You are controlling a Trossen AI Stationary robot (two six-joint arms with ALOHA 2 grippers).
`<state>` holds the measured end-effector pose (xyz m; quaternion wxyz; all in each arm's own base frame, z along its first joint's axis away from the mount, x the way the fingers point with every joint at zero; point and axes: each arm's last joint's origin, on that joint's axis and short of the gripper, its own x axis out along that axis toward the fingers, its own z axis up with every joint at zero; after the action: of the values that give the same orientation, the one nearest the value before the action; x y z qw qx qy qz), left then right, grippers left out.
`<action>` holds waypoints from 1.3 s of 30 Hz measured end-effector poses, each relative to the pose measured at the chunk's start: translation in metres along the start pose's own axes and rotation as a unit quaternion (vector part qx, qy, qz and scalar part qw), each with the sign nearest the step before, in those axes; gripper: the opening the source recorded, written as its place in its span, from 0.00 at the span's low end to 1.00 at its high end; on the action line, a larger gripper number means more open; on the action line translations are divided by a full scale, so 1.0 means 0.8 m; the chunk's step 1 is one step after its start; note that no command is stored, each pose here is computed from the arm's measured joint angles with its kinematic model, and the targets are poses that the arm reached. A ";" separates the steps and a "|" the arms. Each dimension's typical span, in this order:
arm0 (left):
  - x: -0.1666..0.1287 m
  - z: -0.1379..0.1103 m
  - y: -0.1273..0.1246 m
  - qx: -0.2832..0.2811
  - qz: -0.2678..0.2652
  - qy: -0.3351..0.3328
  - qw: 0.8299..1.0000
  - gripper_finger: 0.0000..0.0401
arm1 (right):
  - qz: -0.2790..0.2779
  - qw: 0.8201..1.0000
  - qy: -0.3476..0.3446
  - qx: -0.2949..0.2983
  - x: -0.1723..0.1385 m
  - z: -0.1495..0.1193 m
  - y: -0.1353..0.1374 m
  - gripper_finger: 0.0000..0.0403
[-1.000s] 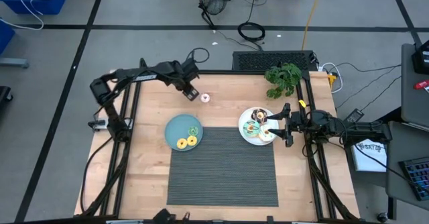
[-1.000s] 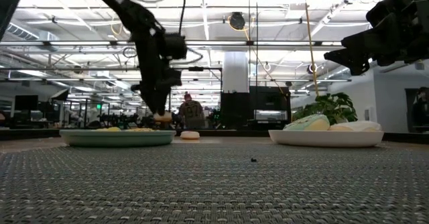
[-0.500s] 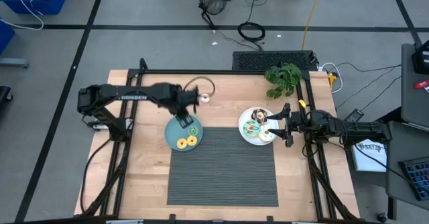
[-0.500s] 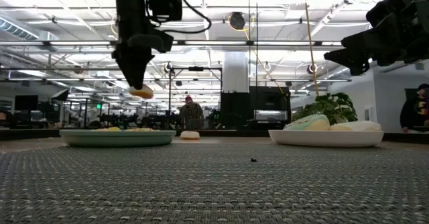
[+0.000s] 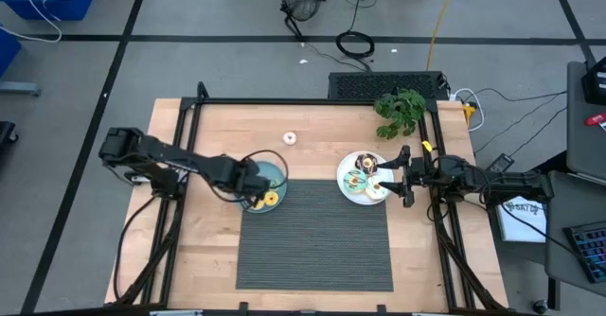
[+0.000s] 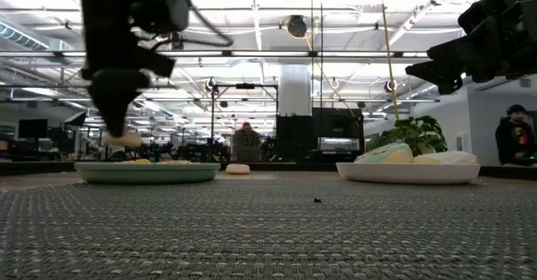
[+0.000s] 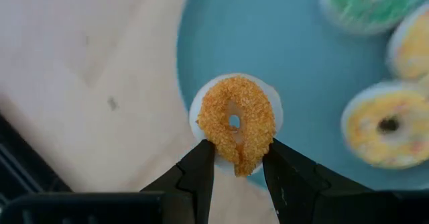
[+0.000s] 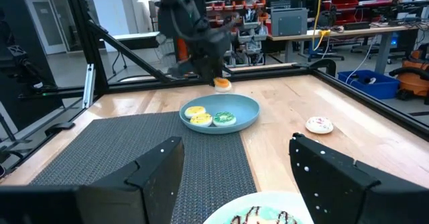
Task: Pick & Place donuts
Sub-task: Put the small orange donut on the blue plate, then put the white small donut on the blue plate
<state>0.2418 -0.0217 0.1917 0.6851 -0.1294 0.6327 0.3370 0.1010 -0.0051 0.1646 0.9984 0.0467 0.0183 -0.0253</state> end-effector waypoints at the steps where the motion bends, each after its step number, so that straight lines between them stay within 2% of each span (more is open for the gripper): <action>1: 0.006 -0.005 0.001 -0.009 -0.008 0.005 1.000 0.32 | 0.000 1.000 0.000 0.000 0.000 0.000 0.000 0.62; 5: 0.026 -0.017 -0.005 -0.028 -0.084 0.011 0.996 0.32 | 0.000 1.000 0.000 0.000 0.000 0.000 0.000 0.62; 9: 0.039 -0.023 -0.014 0.001 -0.125 0.005 0.992 0.32 | 0.000 1.000 0.000 0.000 0.000 0.000 0.000 0.62; 13: 0.045 -0.026 -0.016 0.000 -0.124 0.008 0.992 0.32 | 0.000 1.000 0.000 0.000 0.000 0.000 0.000 0.62; 17: 0.047 -0.027 -0.010 -0.063 -0.095 0.016 0.993 0.33 | 0.000 1.000 0.000 0.000 0.000 0.000 0.000 0.62; 22: 0.048 -0.029 -0.005 -0.098 -0.083 0.039 0.991 0.45 | 0.000 1.000 0.000 0.000 0.000 0.000 0.000 0.62; 31: 0.048 -0.028 -0.005 -0.069 -0.094 0.046 0.992 0.71 | 0.000 1.000 0.000 0.000 0.000 0.000 0.000 0.62; 39: 0.049 -0.024 0.000 -0.072 -0.102 0.054 0.991 0.82 | 0.000 1.000 0.000 0.000 0.000 0.000 0.000 0.62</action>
<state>0.2261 -0.0218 0.1512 0.6697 -0.2602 0.6261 0.3030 0.1010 -0.0051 0.1646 0.9984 0.0468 0.0182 -0.0254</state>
